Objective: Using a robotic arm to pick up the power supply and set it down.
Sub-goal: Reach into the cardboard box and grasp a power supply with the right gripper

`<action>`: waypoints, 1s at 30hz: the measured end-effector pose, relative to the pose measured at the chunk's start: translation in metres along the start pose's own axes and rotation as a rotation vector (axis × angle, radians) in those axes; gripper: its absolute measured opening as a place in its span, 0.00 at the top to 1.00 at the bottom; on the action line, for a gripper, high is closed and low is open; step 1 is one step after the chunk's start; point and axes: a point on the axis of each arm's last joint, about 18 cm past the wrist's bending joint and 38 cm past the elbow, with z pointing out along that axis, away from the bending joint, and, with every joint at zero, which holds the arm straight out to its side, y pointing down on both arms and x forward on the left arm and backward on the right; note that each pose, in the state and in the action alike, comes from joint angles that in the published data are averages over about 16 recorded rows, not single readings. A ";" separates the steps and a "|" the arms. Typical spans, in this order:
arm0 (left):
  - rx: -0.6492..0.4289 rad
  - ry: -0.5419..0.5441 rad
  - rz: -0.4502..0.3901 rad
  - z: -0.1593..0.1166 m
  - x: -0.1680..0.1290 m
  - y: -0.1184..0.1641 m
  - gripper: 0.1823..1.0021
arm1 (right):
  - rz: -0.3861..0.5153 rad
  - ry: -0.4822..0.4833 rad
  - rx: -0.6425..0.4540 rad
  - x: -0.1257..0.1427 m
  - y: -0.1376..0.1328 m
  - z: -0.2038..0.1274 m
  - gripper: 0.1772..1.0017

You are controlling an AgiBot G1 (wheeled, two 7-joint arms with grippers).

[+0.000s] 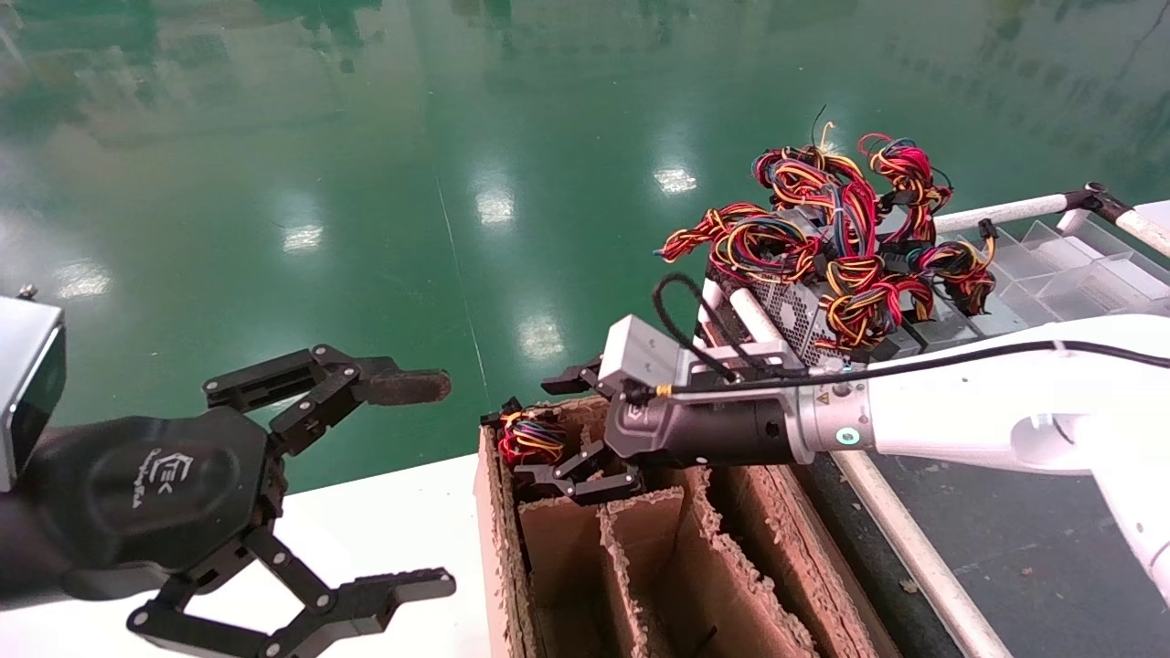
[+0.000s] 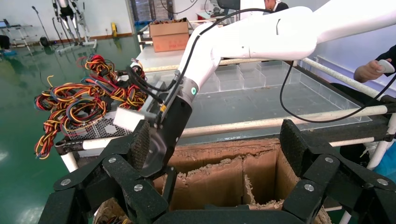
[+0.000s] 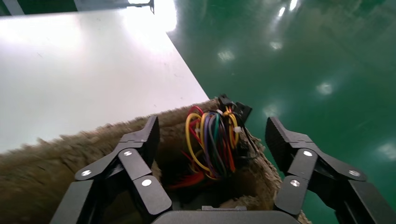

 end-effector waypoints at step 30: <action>0.000 0.000 0.000 0.000 0.000 0.000 0.00 | -0.102 0.037 0.003 -0.001 0.004 -0.004 0.86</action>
